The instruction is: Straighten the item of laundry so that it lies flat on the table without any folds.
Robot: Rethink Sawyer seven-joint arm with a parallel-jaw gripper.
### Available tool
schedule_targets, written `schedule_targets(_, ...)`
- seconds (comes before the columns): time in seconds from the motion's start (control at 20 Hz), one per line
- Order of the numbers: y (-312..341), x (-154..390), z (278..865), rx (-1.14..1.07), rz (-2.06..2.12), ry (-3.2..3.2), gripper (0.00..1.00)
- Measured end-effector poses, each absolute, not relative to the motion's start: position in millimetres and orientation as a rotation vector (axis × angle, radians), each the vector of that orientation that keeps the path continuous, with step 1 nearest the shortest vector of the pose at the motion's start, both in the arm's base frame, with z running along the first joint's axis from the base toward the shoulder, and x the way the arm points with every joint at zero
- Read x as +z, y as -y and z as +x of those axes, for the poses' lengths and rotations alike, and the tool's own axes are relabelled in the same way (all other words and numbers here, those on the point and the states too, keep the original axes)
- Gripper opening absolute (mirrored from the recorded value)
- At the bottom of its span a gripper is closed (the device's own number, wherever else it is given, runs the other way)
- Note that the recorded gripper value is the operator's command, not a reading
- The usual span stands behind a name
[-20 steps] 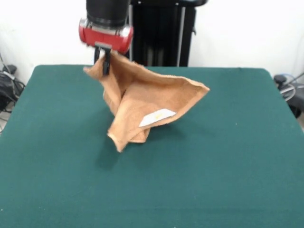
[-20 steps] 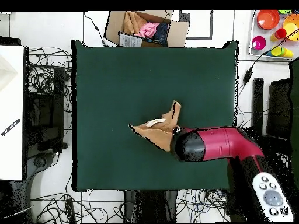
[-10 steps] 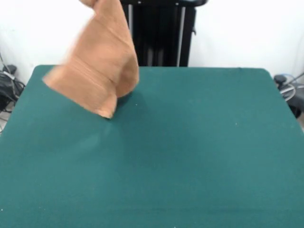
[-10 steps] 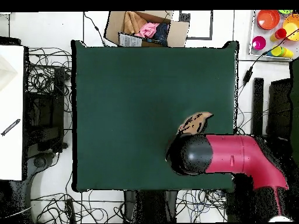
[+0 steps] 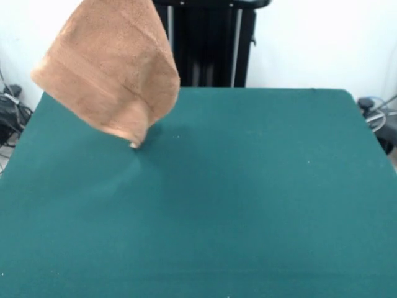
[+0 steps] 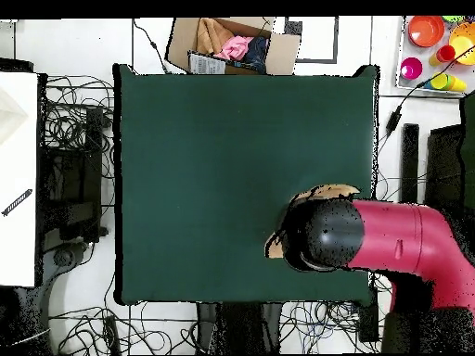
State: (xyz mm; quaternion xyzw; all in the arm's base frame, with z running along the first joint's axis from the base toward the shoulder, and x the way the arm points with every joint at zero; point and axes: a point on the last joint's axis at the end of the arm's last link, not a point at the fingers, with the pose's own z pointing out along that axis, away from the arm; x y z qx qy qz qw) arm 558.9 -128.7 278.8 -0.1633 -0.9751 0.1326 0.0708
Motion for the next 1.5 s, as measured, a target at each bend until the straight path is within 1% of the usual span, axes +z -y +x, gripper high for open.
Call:
schedule_targets(0.4, 105.3, 285.9, 573.3, 0.341, -0.486, 2.957, 0.0)
schedule_targets(0.55, 83.2, 287.9, 578.4, 0.309, -0.459, 2.966, 0.0)
schedule_targets(0.85, 8.9, 293.5, 587.5, 0.249, -0.342, 2.994, 0.0)
schedule_targets(1.15, -63.7, 296.3, 592.9, 0.265, -0.245, 3.03, 0.0)
schedule_targets(1.2, -91.7, 296.0, 595.4, 0.269, -0.24, 3.043, 0.0)
schedule_targets(1.5, -143.9, 288.5, 597.4, 0.233, -0.348, 3.053, 0.0)
